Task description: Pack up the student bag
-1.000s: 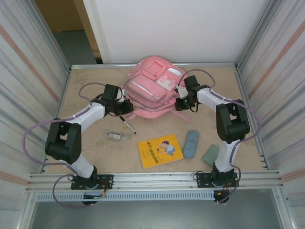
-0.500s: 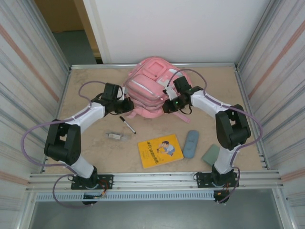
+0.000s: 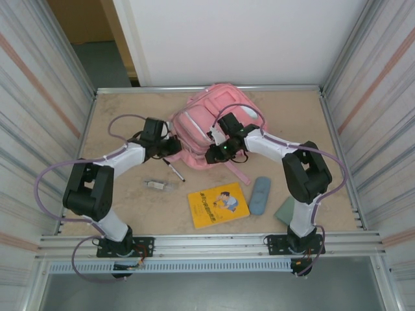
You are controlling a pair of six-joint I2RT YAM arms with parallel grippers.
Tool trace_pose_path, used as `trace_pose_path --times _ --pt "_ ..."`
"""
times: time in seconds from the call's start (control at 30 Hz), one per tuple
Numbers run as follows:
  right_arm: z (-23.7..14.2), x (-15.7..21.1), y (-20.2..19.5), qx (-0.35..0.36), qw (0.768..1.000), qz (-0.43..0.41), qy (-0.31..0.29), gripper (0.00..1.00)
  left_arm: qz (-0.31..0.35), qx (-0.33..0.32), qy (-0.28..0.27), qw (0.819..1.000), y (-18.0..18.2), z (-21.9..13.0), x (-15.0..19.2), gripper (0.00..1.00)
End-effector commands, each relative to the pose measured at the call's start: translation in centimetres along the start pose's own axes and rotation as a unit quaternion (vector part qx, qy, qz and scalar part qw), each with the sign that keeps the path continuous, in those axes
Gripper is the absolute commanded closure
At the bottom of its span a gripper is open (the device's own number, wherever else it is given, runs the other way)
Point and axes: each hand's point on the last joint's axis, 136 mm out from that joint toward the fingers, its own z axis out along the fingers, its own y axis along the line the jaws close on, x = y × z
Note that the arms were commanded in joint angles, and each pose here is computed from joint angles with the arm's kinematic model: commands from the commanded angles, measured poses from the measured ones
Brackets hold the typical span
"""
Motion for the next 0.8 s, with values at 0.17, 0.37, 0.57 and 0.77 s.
trace_pose_path --times 0.17,0.37,0.57,0.77 --pt "0.2 -0.6 1.7 -0.009 0.999 -0.031 -0.013 0.69 0.039 0.023 0.003 0.999 -1.1 -0.2 -0.2 0.62" --pt "-1.5 0.5 1.6 0.002 0.999 -0.033 -0.01 0.61 0.074 0.03 0.015 0.997 -3.2 -3.0 -0.6 0.44" --pt "-4.8 0.7 0.4 0.037 0.998 -0.031 -0.033 0.55 0.117 0.04 0.062 0.99 -6.3 -4.8 3.2 0.39" --pt "-10.7 -1.2 -5.9 0.18 0.974 0.015 -0.138 0.54 0.143 0.031 0.096 0.985 -10.9 -2.8 8.1 0.42"
